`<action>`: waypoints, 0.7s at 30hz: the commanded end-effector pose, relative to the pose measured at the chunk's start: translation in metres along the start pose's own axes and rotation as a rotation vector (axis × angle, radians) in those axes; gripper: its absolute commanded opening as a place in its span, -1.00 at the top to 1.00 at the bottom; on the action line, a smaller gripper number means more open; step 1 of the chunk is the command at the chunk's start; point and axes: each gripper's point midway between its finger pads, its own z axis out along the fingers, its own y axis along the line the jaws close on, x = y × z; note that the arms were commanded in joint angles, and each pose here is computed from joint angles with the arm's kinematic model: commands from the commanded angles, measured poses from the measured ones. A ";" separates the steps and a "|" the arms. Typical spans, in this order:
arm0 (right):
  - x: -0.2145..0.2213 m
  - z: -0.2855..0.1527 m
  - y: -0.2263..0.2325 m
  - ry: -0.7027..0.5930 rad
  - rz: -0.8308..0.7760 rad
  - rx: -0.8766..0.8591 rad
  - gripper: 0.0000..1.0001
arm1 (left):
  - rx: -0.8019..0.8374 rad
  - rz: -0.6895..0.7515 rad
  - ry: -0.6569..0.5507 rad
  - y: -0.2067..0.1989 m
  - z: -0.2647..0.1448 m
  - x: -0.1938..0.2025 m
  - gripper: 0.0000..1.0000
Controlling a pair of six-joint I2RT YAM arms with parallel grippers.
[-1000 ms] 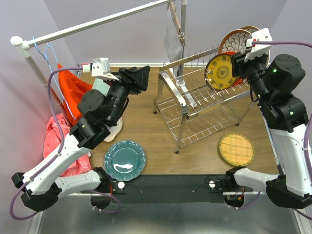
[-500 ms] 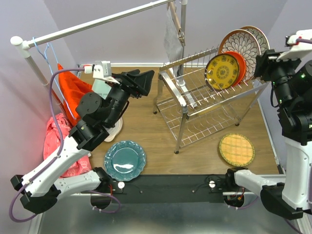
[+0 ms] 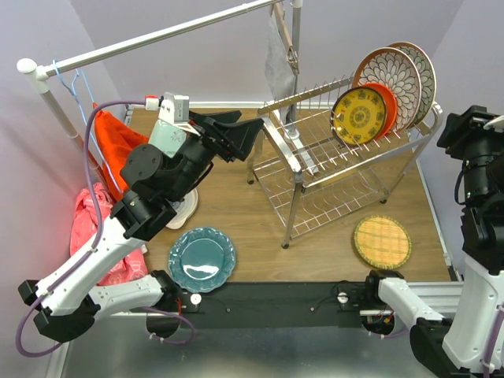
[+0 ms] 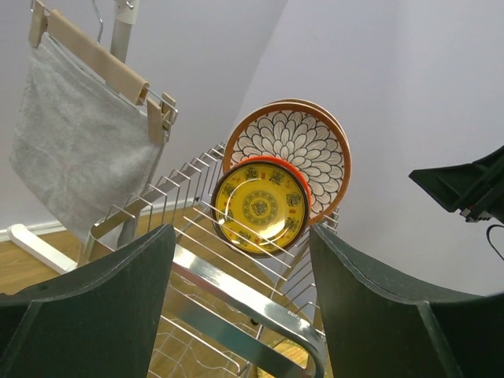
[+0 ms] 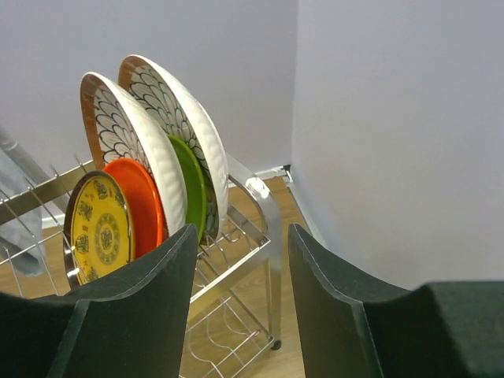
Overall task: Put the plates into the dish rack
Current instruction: Grab a plate with the right arm
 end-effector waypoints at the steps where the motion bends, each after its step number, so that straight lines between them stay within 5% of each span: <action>1: 0.012 -0.008 -0.005 0.044 0.036 0.020 -0.15 | 0.028 0.012 0.010 -0.006 -0.007 -0.006 -0.56; 11: 0.048 -0.026 -0.018 0.139 0.050 0.074 -0.11 | 0.006 -0.008 0.044 0.002 -0.028 0.003 -0.55; 21: 0.130 -0.034 -0.036 0.334 0.073 0.193 -0.10 | -0.010 -0.025 0.111 0.012 -0.040 0.029 -0.55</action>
